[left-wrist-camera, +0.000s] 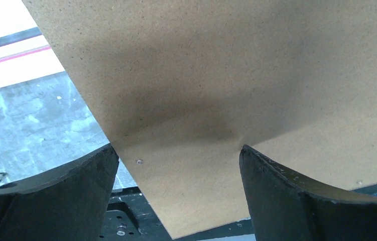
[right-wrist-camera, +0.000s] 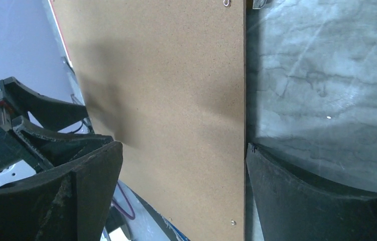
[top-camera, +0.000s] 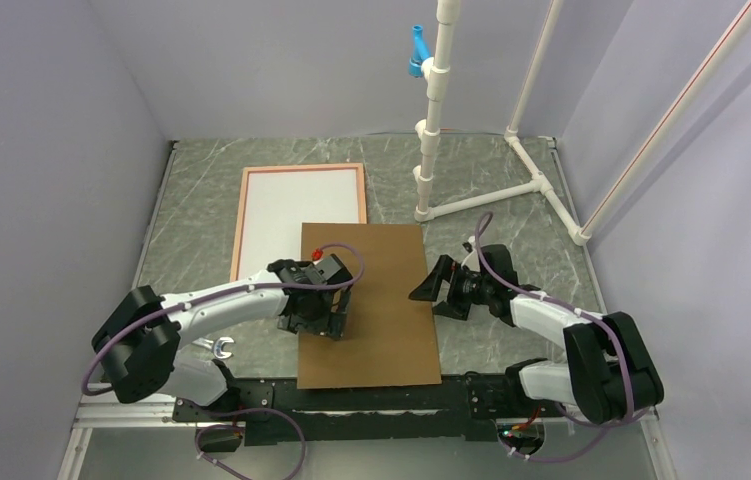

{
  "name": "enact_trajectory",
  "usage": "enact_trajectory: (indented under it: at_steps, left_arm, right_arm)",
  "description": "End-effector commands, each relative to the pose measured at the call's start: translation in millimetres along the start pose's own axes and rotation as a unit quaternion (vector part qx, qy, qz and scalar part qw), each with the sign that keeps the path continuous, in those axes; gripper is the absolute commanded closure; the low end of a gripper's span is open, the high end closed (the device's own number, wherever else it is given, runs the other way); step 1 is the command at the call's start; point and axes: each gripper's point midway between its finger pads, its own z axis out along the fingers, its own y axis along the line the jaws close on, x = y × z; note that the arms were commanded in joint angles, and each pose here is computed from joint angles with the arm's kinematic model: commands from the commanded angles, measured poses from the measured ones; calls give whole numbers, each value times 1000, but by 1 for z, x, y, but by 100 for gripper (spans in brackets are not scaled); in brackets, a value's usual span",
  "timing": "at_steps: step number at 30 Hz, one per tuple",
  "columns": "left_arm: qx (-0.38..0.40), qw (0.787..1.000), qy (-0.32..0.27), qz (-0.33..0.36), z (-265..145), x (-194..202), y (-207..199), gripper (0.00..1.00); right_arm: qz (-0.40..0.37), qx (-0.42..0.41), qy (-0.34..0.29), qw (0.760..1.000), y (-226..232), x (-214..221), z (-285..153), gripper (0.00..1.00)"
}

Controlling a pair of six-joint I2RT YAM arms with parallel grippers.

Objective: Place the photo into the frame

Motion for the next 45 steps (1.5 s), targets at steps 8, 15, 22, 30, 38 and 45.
enact_trajectory:
  at_steps: [8, 15, 22, 30, 38, 45]
  left_arm:
    - [-150, 988, -14, -16, -15, -11, 46, 1]
    - [-148, 986, -68, -39, -39, -23, 54, 1]
    - [-52, 989, -130, -50, -54, -36, 34, 1]
    - [95, 978, -180, -43, -76, -48, -7, 1]
    - [179, 963, -200, -33, -96, -52, -32, 1]
    - [209, 955, -208, -35, -103, -52, -37, 1]
  right_arm:
    - [-54, -42, 39, 997, 35, 17, 5, 5]
    - [-41, 65, 5, 997, 1, 13, 3, 2]
    - [-10, 14, -6, 1000, -5, 22, 10, 8]
    - [15, -60, 1, 998, -3, 32, 9, 38]
    - [1, -121, -9, 993, 13, 28, -2, 72]
    - [-42, -186, -26, 981, 49, 17, -18, 89]
